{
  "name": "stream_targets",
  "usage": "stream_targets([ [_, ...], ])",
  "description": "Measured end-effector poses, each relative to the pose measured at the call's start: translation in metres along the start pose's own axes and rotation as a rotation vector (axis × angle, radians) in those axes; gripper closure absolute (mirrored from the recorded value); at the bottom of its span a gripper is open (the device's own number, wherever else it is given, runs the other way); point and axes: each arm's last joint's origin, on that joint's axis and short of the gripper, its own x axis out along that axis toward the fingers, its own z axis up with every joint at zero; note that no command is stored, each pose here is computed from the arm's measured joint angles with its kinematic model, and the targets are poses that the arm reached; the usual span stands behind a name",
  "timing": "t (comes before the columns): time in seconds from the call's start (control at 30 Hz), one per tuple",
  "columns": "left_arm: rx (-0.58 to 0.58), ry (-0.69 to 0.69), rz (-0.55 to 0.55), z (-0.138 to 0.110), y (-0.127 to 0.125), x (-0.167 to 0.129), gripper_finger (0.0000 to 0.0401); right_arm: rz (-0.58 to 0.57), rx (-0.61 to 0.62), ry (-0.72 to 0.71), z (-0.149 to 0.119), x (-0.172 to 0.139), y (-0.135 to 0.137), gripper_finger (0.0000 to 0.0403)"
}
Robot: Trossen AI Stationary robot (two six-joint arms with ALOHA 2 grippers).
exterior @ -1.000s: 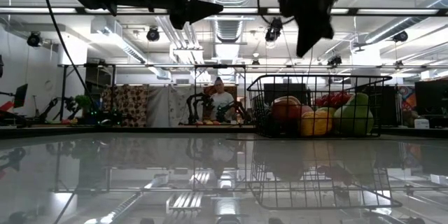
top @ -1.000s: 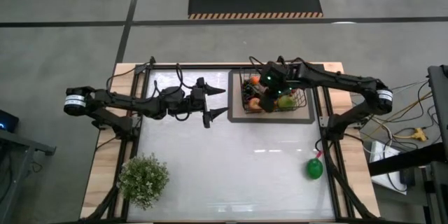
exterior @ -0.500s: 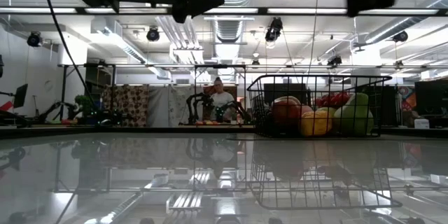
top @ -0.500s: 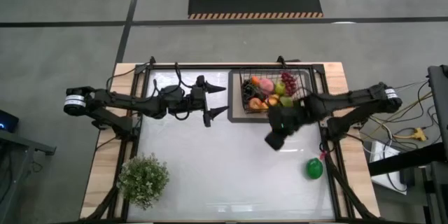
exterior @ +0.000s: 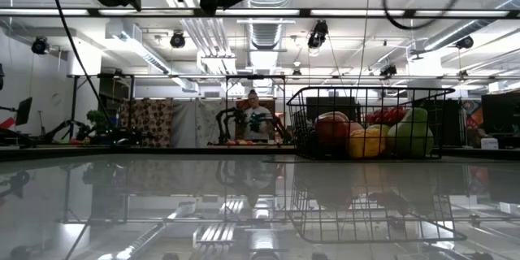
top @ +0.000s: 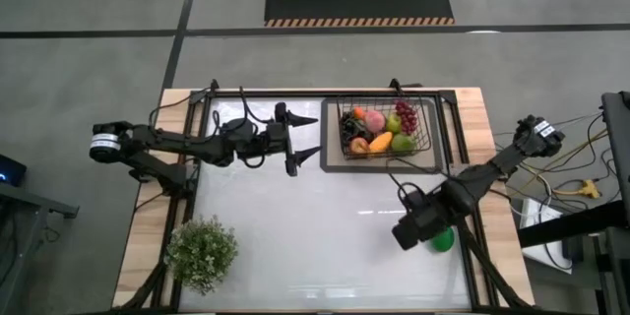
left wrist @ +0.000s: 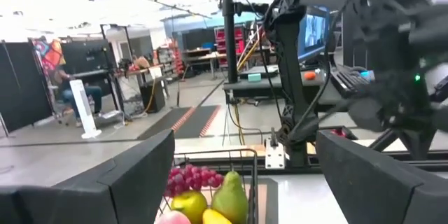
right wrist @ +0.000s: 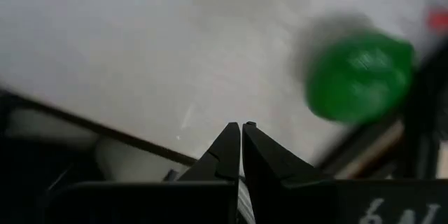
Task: Build produce basket
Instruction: Put the lime into the black basket
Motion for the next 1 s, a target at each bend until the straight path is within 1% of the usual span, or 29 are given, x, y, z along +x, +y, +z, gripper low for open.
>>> stream_targets([
  [0.1, 0.007, -0.018, 0.004, 0.002, 0.000, 0.000, 0.0072, -0.079, 0.093, 0.054, -0.005, 0.013, -0.012, 0.0394],
  [0.2, 0.048, -0.014, 0.003, 0.002, 0.000, -0.001, 0.0072, -0.135, 0.129, 0.067, -0.007, 0.024, -0.021, 0.0394],
  [0.27, 0.054, -0.015, 0.004, 0.002, 0.001, -0.001, 0.0072, -0.159, 0.156, 0.083, -0.006, 0.029, -0.026, 0.0390],
  [0.33, 0.058, -0.016, 0.004, 0.002, 0.001, -0.001, 0.0072, -0.177, 0.179, 0.095, -0.004, 0.032, -0.030, 0.0380],
  [0.4, 0.077, -0.018, 0.005, 0.003, 0.001, -0.001, 0.0072, -0.191, 0.197, 0.101, -0.003, 0.034, -0.034, 0.0360],
  [0.53, 0.104, -0.020, 0.006, 0.003, 0.001, -0.002, 0.0072, -0.213, 0.222, 0.109, -0.002, 0.038, -0.041, 0.0301],
  [0.67, 0.108, -0.019, 0.009, 0.004, 0.001, -0.002, 0.0072, -0.235, 0.240, 0.109, 0.000, 0.041, -0.045, 0.0224],
  [0.83, 0.130, -0.018, 0.018, 0.003, 0.003, -0.002, 0.0072, -0.237, 0.253, 0.110, 0.000, 0.041, -0.045, 0.0131],
  [0.93, 0.131, -0.016, 0.026, 0.003, 0.003, -0.002, 0.0072, -0.239, 0.254, 0.108, 0.000, 0.042, -0.046, 0.0087],
  [1.0, 0.132, -0.015, 0.028, 0.003, 0.003, -0.002, 0.0072, -0.251, 0.258, 0.103, 0.001, 0.045, -0.047, 0.0068],
])
